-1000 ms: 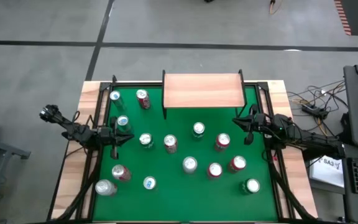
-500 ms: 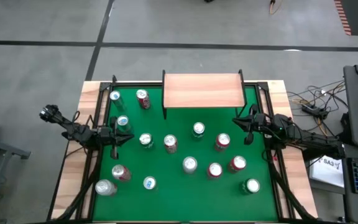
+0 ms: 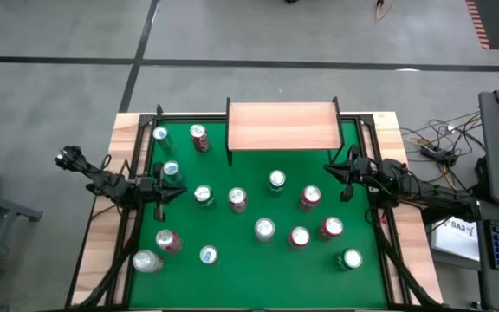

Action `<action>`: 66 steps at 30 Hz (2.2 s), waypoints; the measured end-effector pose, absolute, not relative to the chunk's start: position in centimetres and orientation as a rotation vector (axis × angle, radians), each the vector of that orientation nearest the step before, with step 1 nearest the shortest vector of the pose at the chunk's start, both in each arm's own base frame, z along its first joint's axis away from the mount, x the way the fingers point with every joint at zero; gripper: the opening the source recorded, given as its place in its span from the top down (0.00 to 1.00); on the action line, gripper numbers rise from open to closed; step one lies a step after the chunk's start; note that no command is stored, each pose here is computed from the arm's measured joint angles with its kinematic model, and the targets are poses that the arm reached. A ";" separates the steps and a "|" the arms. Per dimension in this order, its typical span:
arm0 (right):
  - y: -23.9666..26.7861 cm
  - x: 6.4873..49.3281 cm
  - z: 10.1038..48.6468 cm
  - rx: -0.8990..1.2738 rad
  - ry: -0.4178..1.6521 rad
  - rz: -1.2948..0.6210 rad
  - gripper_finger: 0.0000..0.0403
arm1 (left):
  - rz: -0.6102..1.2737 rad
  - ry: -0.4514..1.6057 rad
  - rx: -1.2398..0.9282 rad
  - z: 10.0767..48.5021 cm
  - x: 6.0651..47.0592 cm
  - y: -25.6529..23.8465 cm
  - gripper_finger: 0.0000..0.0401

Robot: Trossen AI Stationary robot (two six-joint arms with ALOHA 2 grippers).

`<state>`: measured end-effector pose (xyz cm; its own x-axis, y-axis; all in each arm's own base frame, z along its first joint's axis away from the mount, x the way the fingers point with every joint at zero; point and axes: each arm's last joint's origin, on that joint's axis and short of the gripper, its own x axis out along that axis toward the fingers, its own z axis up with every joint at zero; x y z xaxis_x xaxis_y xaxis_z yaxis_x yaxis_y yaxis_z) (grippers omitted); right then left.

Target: Place canned beverage on shelf

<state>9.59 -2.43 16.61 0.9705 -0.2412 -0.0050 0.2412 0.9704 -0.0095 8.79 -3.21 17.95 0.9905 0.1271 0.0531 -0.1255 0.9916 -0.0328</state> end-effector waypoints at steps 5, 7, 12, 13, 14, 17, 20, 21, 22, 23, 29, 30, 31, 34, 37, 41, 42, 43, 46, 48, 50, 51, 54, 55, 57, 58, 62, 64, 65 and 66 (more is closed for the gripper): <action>-2.4 9.6 16.6 -0.009 0.006 -0.243 0.97 | 0.127 -0.055 -0.029 18.0 8.8 -3.2 1.00; -2.4 9.6 16.6 -0.008 0.006 -0.243 0.97 | 0.127 -0.055 -0.029 18.0 8.8 -3.2 1.00; -2.4 9.6 16.6 -0.008 0.006 -0.243 0.97 | 0.127 -0.055 -0.022 18.0 8.8 -3.2 1.00; -2.4 9.6 16.6 -0.009 0.006 -0.243 0.97 | 0.127 -0.058 -0.025 18.0 8.8 -3.2 1.00; -2.4 9.6 16.6 -0.008 0.004 -0.243 0.97 | 0.126 -0.068 -0.045 18.1 8.8 -3.2 1.00; -2.4 9.6 16.7 0.169 -0.020 -0.233 0.97 | 0.111 -0.171 -0.271 19.1 8.7 -3.1 1.00; -2.4 9.6 16.8 0.469 -0.074 -0.234 0.97 | 0.093 -0.281 -0.398 20.2 8.4 -3.0 1.00; -2.5 9.6 16.9 0.541 -0.096 -0.252 0.97 | 0.087 -0.314 -0.424 20.6 8.3 -2.9 1.00; -2.5 9.6 16.9 0.601 -0.108 -0.261 0.97 | 0.082 -0.338 -0.446 20.8 8.2 -2.9 1.00; -2.5 9.6 16.9 0.638 -0.114 -0.257 0.97 | 0.068 -0.351 -0.455 20.9 8.2 -2.9 1.00; -1.6 9.7 18.5 0.676 -0.237 -0.092 0.97 | -0.069 -0.392 -0.475 21.5 8.3 -3.3 1.00; -1.4 9.8 18.9 0.669 -0.265 -0.064 0.97 | -0.091 -0.401 -0.476 21.7 8.4 -3.5 1.00; -1.3 9.8 19.2 0.661 -0.289 -0.038 0.97 | -0.108 -0.412 -0.478 21.8 8.5 -3.6 1.00; -0.9 10.0 19.6 0.630 -0.325 -0.012 0.97 | -0.126 -0.445 -0.451 22.2 8.9 -3.9 1.00; -0.8 10.4 19.6 0.619 -0.285 -0.056 0.97 | -0.122 -0.446 -0.426 22.2 9.5 -4.2 1.00; -0.7 11.1 20.5 0.600 -0.249 -0.073 0.97 | -0.126 -0.416 -0.443 22.6 10.3 -4.7 1.00; -0.7 11.3 20.8 0.592 -0.240 -0.078 0.97 | -0.127 -0.407 -0.448 22.8 10.6 -4.9 1.00; -0.7 11.6 21.0 0.584 -0.220 -0.084 0.97 | -0.127 -0.401 -0.445 23.2 10.9 -5.1 1.00; -0.8 12.8 21.8 0.546 -0.159 -0.105 0.97 | -0.122 -0.360 -0.420 24.3 12.0 -5.8 1.00; -0.8 13.6 22.4 0.522 -0.127 -0.115 0.97 | -0.117 -0.321 -0.400 25.2 12.9 -6.3 1.00; -0.8 14.2 23.1 0.506 -0.083 -0.127 0.97 | -0.112 -0.267 -0.373 26.3 13.8 -6.8 1.00; -0.8 14.4 23.5 0.502 -0.059 -0.133 0.97 | -0.107 -0.224 -0.352 26.9 14.3 -7.1 1.00; -0.8 15.1 24.7 0.484 0.043 -0.158 0.97 | -0.085 -0.041 -0.298 28.3 15.5 -7.9 1.00; -0.8 15.2 25.2 0.480 0.079 -0.166 0.97 | -0.058 0.029 -0.284 28.7 15.8 -8.0 1.00; -0.9 15.5 26.0 0.474 0.151 -0.184 0.97 | 0.009 0.163 -0.249 29.5 16.2 -8.1 1.00; -0.9 15.6 26.4 0.473 0.181 -0.191 0.97 | 0.043 0.231 -0.229 29.8 16.3 -8.1 1.00; -0.9 16.1 27.5 0.444 0.270 -0.208 0.97 | 0.154 0.467 -0.189 30.5 16.4 -8.1 1.00; -0.9 16.3 27.8 0.435 0.298 -0.213 0.97 | 0.194 0.557 -0.173 30.7 16.5 -8.1 1.00; -0.9 16.4 28.1 0.432 0.294 -0.211 0.97 | 0.210 0.598 -0.158 30.8 16.5 -8.1 1.00; -0.9 16.5 28.3 0.427 0.295 -0.212 0.97 | 0.221 0.630 -0.142 30.8 16.6 -8.2 1.00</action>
<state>16.50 -0.89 28.26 0.9357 -0.1394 -0.3241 0.2624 0.8891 0.3750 16.62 -8.22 30.84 0.7859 0.1610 -0.5971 -0.2470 0.9669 -0.0643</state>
